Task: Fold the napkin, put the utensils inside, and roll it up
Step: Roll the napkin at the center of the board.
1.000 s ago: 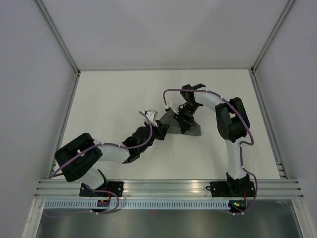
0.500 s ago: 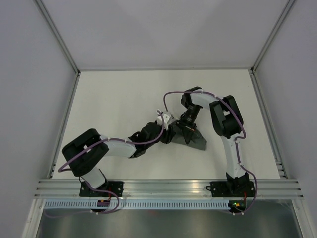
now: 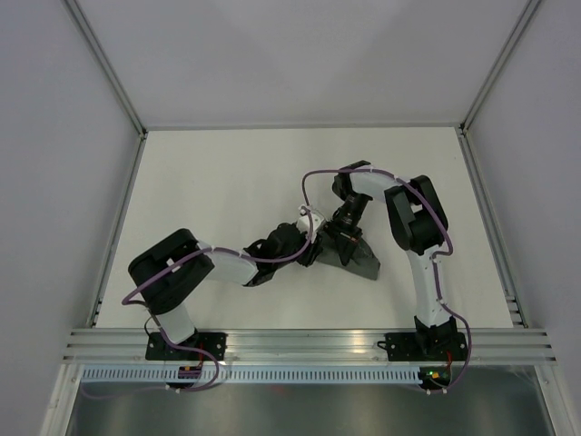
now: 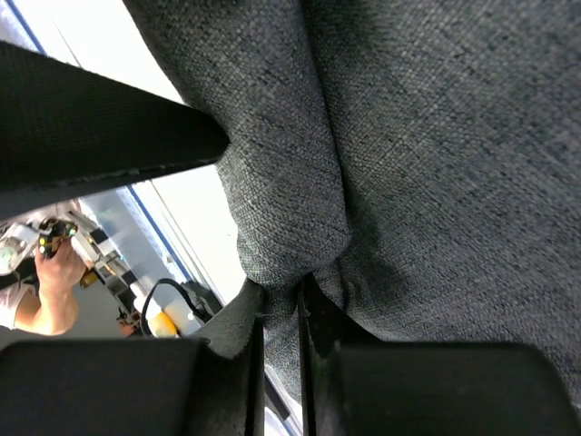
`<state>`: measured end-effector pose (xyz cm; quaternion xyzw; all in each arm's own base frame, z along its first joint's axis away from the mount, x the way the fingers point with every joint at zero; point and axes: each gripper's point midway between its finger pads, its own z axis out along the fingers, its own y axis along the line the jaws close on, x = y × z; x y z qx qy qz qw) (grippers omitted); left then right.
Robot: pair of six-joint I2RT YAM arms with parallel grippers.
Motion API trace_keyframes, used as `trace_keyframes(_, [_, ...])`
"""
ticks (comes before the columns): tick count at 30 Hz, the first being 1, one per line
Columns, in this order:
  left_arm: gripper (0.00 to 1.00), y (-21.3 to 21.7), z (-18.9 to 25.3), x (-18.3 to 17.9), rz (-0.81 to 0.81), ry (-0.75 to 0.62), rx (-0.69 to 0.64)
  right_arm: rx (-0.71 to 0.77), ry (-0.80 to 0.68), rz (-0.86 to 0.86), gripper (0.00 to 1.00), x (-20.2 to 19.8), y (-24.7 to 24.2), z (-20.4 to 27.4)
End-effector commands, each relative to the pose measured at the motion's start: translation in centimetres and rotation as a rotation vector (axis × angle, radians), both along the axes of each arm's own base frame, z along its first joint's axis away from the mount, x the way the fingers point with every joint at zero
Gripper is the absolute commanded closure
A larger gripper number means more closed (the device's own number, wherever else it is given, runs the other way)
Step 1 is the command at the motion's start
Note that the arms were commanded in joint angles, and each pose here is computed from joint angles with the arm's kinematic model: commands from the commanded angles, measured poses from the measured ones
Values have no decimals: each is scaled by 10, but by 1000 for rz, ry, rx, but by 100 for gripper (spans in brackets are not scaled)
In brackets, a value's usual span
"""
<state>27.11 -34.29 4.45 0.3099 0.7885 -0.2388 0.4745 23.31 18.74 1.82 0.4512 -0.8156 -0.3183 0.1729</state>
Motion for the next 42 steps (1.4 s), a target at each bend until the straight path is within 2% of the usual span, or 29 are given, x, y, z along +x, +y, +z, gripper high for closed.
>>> trace_keyframes(1, [56,0,-13,3,1,8,59,-150,-279,69,82,51,-26,-57])
trace_keyframes(3, [63,1,-19,0,3,30,65,-151,-303,53,72,56,-24,-54])
trace_keyframes(8, [78,6,-34,-9,37,104,64,-127,-432,-43,58,87,-12,-32])
trace_keyframes(16, [86,13,-56,-16,101,170,74,-51,-599,-242,51,140,-10,22])
trace_keyframes(24, [87,12,-67,-16,115,203,76,84,-696,-344,46,148,-26,65])
trace_keyframes(27, [88,12,-74,-18,114,221,84,134,-796,-333,45,145,-43,87])
trace_keyframes(29, [88,13,-78,-20,111,232,94,144,-825,-247,45,127,-51,76])
trace_keyframes(30, [88,14,-80,-21,108,237,96,170,-922,-222,45,131,-53,90])
trace_keyframes(32, [88,16,-82,-22,109,242,100,161,-963,-148,45,112,-62,72])
trace_keyframes(33, [88,17,-82,-22,108,244,101,186,-1059,-128,45,116,-62,87])
trace_keyframes(35, [88,18,-83,-22,109,249,103,196,-1078,-70,45,97,-66,72])
trace_keyframes(36, [88,19,-83,-22,105,251,104,238,-1166,-20,45,98,-62,86])
trace_keyframes(38, [88,20,-84,-22,104,254,108,260,-1188,24,44,79,-61,74])
trace_keyframes(39, [88,21,-84,-23,99,257,110,274,-1278,59,44,82,-53,86])
trace_keyframes(41, [88,23,-85,-22,100,259,117,259,-1298,114,43,68,-48,71])
trace_keyframes(42, [88,23,-85,-22,94,263,117,298,-1373,174,43,65,-31,80])
